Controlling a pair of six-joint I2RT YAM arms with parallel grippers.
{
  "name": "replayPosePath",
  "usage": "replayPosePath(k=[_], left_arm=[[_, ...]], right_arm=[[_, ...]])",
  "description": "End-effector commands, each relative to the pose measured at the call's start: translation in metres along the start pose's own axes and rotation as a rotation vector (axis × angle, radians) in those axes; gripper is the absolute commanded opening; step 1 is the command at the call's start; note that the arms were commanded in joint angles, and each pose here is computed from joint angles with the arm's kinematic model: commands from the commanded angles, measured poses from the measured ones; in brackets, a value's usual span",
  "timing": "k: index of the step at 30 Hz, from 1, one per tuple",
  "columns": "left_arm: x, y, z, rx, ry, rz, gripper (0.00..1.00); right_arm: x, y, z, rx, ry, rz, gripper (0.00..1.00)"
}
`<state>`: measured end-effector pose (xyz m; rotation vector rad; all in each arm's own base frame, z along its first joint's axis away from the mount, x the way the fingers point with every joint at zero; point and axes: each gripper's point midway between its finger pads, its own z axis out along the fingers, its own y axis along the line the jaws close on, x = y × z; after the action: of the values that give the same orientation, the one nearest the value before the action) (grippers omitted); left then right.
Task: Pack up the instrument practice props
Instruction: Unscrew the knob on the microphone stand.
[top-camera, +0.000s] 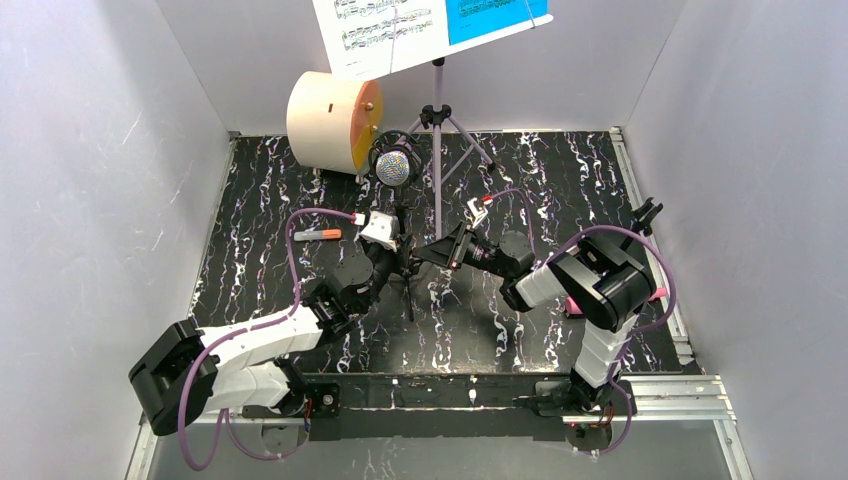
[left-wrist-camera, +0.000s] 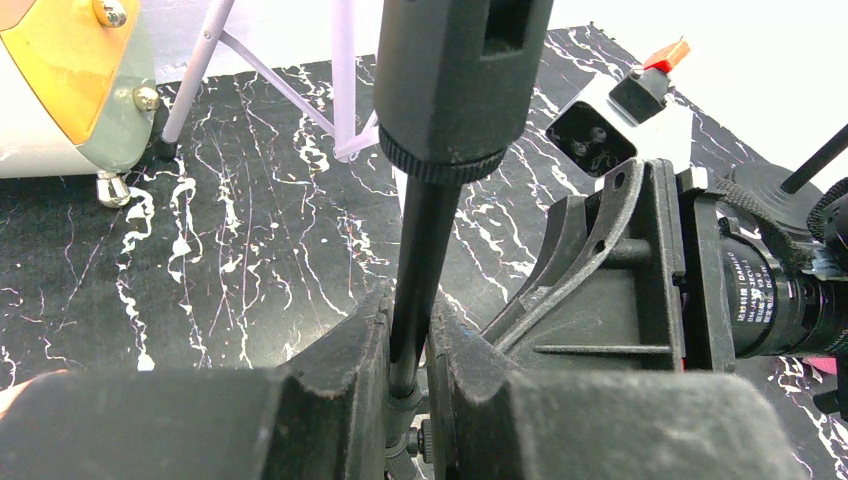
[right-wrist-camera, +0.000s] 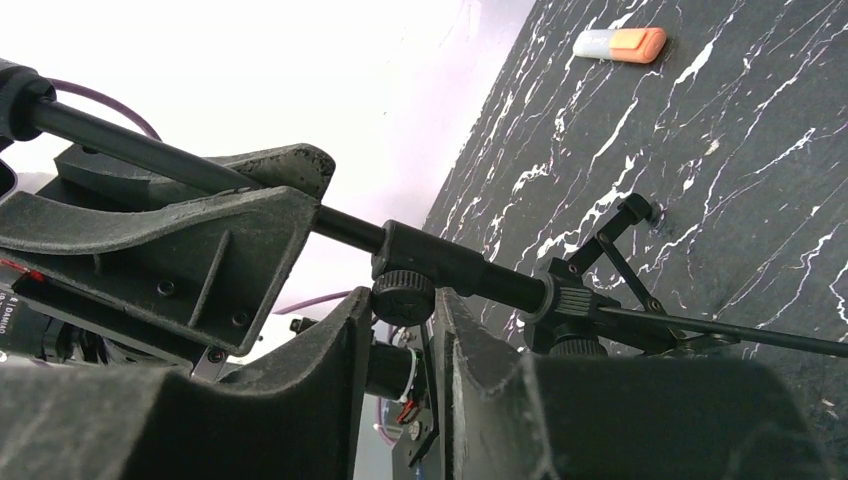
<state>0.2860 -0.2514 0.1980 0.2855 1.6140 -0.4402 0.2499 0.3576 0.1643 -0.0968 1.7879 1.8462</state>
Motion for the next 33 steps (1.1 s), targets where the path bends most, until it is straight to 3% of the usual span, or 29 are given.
replayPosePath(k=[1, 4, 8, 16, 22, 33], left_arm=[[0.058, 0.003, -0.015, 0.007, 0.189, 0.043, 0.0], [0.058, 0.002, -0.015, 0.008, 0.188, 0.043, 0.0], [0.058, 0.002, -0.015, 0.008, 0.188, 0.042, 0.0], [0.058, 0.001, -0.014, 0.015, 0.19, 0.039, 0.0], [0.058, 0.001, -0.014, 0.016, 0.191, 0.04, 0.0], [0.06, 0.001, -0.014, 0.015, 0.195, 0.04, 0.0]], right_arm=[[-0.012, 0.02, 0.008, -0.074, -0.006, -0.083, 0.31], [-0.01, 0.018, 0.009, -0.056, 0.016, -0.143, 0.15], [-0.009, 0.015, 0.009, -0.017, 0.06, -0.308, 0.01], [-0.003, 0.01, 0.004, -0.005, 0.2, -0.867, 0.01], [-0.003, -0.01, 0.004, 0.125, 0.346, -1.343, 0.01], [-0.021, 0.009, -0.005, 0.272, 0.412, -2.154, 0.01]])
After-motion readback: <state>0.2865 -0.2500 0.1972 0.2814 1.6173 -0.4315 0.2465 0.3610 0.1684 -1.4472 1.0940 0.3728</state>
